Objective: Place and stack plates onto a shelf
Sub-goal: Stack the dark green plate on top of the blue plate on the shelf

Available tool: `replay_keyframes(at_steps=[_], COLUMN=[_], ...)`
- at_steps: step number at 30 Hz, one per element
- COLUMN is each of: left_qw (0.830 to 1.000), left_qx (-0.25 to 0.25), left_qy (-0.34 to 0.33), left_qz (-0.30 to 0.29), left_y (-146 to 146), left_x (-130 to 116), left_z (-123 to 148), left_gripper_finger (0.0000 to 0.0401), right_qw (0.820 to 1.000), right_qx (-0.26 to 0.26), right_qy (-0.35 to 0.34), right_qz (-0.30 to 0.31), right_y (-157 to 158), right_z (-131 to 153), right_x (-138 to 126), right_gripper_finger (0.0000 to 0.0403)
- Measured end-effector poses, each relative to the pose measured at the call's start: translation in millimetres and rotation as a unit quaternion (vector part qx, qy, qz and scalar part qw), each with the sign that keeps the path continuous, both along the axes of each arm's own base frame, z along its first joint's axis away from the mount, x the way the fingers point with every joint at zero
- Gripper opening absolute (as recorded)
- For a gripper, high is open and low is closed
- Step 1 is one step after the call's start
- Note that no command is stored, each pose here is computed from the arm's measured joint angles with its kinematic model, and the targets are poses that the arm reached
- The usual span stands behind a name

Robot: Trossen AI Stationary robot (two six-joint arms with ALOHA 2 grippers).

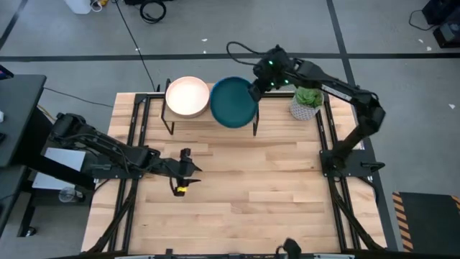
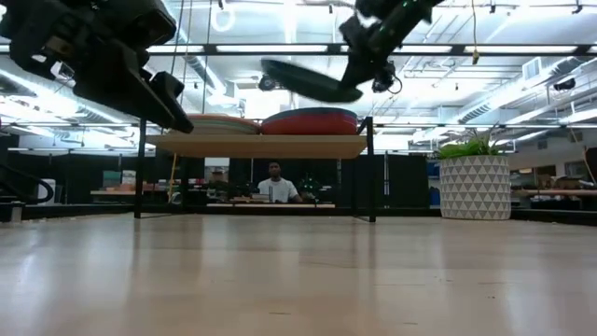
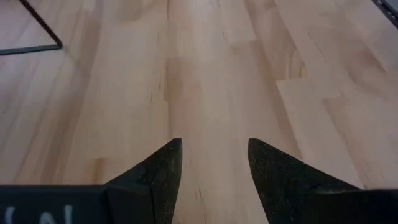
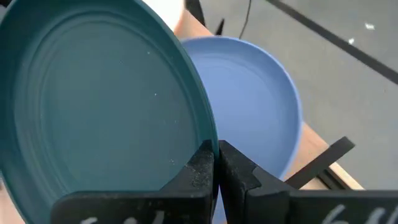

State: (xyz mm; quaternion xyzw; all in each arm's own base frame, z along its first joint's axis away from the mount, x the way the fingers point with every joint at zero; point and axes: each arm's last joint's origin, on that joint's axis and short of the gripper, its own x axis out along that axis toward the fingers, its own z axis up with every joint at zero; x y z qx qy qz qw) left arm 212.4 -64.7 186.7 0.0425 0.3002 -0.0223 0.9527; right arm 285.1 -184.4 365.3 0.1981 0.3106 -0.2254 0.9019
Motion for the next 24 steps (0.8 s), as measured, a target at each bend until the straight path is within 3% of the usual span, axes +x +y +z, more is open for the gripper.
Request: replay_keyframes(at_steps=[13,19,24], left_qw=[1.000,0.999,0.999], left_qx=[-0.020,-0.032,-0.039], left_qy=[0.013,0.027,0.030], left_qz=[0.013,0.009,0.013], left_y=[1,1,1], left_x=[-5,-7,-7], left_z=[-5,-6,-7], left_gripper_finger=[0.0192,0.0192,0.0192], right_qw=[0.999,0.995,0.995], right_qx=[0.041,0.076,0.072], right_qy=[0.020,0.050,0.056], right_qz=[-0.029,-0.033,-0.027], right_y=[-68,-77,-75], right_z=[-18,-32,-28], right_x=[14,10,6], right_gripper_finger=[0.0023,0.0030,0.0064])
